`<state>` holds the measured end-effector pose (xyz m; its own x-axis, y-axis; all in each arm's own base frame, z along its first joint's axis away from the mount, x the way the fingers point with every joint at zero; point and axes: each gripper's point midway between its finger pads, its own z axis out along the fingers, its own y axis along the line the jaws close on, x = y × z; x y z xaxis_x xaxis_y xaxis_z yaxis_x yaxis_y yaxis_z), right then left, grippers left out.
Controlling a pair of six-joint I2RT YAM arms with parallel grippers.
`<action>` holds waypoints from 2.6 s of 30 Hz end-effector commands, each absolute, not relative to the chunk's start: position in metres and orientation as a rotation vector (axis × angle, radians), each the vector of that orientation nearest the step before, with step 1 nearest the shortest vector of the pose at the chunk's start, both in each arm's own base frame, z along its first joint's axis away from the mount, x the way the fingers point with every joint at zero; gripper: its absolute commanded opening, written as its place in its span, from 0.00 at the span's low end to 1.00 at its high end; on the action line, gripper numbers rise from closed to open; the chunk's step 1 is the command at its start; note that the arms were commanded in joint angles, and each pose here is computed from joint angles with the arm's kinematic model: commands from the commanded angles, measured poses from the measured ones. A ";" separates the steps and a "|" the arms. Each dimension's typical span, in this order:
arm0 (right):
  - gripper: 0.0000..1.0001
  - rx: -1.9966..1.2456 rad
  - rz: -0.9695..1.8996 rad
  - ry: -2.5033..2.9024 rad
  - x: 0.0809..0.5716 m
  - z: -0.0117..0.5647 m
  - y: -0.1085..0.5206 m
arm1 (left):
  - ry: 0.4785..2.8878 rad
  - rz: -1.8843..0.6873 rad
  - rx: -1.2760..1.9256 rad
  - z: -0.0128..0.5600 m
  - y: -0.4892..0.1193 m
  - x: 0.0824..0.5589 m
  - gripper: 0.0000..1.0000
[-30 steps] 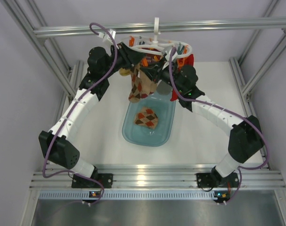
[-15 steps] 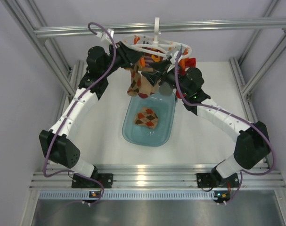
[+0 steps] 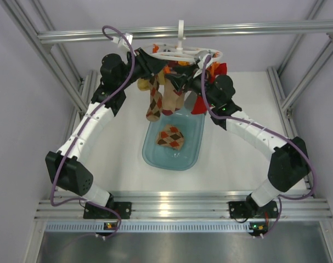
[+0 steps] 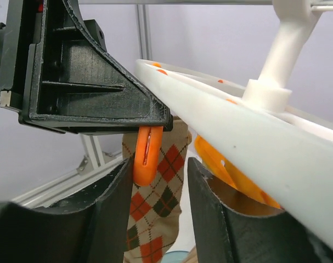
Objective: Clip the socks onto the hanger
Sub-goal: Open the clamp at the hanger, then adjust the sock in the bin.
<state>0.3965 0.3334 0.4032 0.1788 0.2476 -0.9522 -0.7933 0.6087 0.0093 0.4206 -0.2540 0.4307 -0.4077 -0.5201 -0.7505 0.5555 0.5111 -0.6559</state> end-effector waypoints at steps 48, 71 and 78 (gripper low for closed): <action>0.47 -0.644 0.799 1.077 0.377 0.416 0.327 | 1.604 -1.175 -0.014 0.431 -0.243 0.428 0.00; 0.39 -0.800 0.914 1.119 0.327 0.374 0.326 | 1.578 -1.169 -0.096 0.418 -0.233 0.443 0.00; 0.35 -1.105 0.935 1.182 0.295 0.325 0.332 | 1.580 -1.162 -0.078 0.421 -0.233 0.440 0.00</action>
